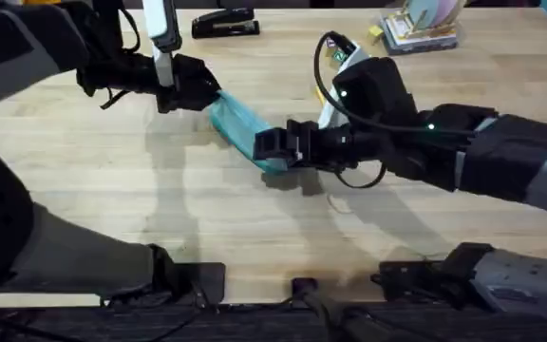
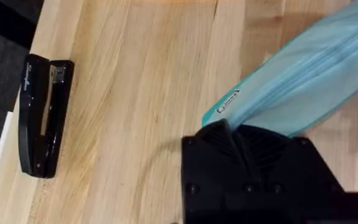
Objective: Unzip the bag, pick up the pens from the table one at a time and place them inside, then zip the bag closed.
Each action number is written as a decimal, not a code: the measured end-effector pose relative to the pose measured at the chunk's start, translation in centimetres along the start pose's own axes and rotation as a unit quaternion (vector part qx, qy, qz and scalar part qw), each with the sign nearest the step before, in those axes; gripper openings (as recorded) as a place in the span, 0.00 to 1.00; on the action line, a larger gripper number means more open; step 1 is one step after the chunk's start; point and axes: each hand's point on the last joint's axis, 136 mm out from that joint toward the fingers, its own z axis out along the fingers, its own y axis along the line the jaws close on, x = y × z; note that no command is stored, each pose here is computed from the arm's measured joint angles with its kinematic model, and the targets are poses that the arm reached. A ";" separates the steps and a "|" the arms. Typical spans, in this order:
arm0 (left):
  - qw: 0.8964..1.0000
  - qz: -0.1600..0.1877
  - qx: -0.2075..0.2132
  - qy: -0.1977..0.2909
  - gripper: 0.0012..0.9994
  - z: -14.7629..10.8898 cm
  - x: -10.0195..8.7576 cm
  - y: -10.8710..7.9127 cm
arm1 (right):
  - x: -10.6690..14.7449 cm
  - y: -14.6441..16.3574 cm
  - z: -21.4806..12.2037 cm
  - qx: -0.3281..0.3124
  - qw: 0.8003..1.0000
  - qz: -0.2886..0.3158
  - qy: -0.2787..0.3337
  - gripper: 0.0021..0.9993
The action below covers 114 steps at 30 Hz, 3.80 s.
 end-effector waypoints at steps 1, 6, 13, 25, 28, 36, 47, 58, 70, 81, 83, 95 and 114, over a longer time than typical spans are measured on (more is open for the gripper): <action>1.000 0.000 0.000 0.000 0.04 0.0 0.0 0.0 | -0.2 0.2 0.0 -0.003 1.000 -0.002 -0.004 1.00; 1.000 0.000 0.000 0.000 0.04 0.0 0.0 0.0 | -0.7 0.8 0.0 -0.017 1.000 -0.006 -0.015 1.00; 1.000 0.000 0.000 0.002 0.04 0.0 0.1 0.0 | -0.5 1.8 0.0 -0.044 0.999 -0.011 -0.007 1.00; 1.000 0.000 0.000 0.002 0.04 0.0 0.1 0.0 | -1.4 6.7 -5.2 -0.125 0.988 -0.058 -0.064 1.00; 1.000 0.000 0.000 0.002 0.04 0.0 0.1 0.0 | -1.7 7.7 -6.7 -0.137 0.984 -0.068 -0.086 1.00; 1.000 0.000 0.000 0.002 0.04 0.0 0.1 0.0 | -2.8 8.0 -8.5 -0.127 0.977 -0.099 -0.138 1.00; 1.000 0.000 0.000 0.002 0.04 0.0 0.1 0.0 | -1.2 3.3 -7.7 -0.015 0.988 -0.116 -0.103 1.00; 1.000 0.000 0.000 0.002 0.04 0.0 0.1 0.0 | -1.8 4.5 -11.0 0.051 0.966 -0.235 -0.093 1.00; 1.000 0.000 0.000 0.002 0.04 0.0 0.1 0.0 | -0.2 5.0 -10.1 0.048 0.957 -0.278 -0.064 1.00; 1.000 0.000 0.000 0.002 0.04 0.0 0.1 0.0 | -0.1 4.0 -8.5 0.064 0.964 -0.256 -0.041 1.00; 1.000 0.000 0.000 0.002 0.04 0.0 0.1 0.0 | -0.2 3.5 -7.5 0.071 0.965 -0.249 -0.031 1.00; 1.000 0.000 0.000 0.002 0.04 0.0 0.1 0.0 | -1.4 2.4 -3.2 0.084 0.967 -0.240 -0.014 1.00; 1.000 0.000 0.000 0.002 0.04 0.0 0.1 0.0 | -2.0 1.7 -1.1 0.088 0.967 -0.237 -0.009 0.92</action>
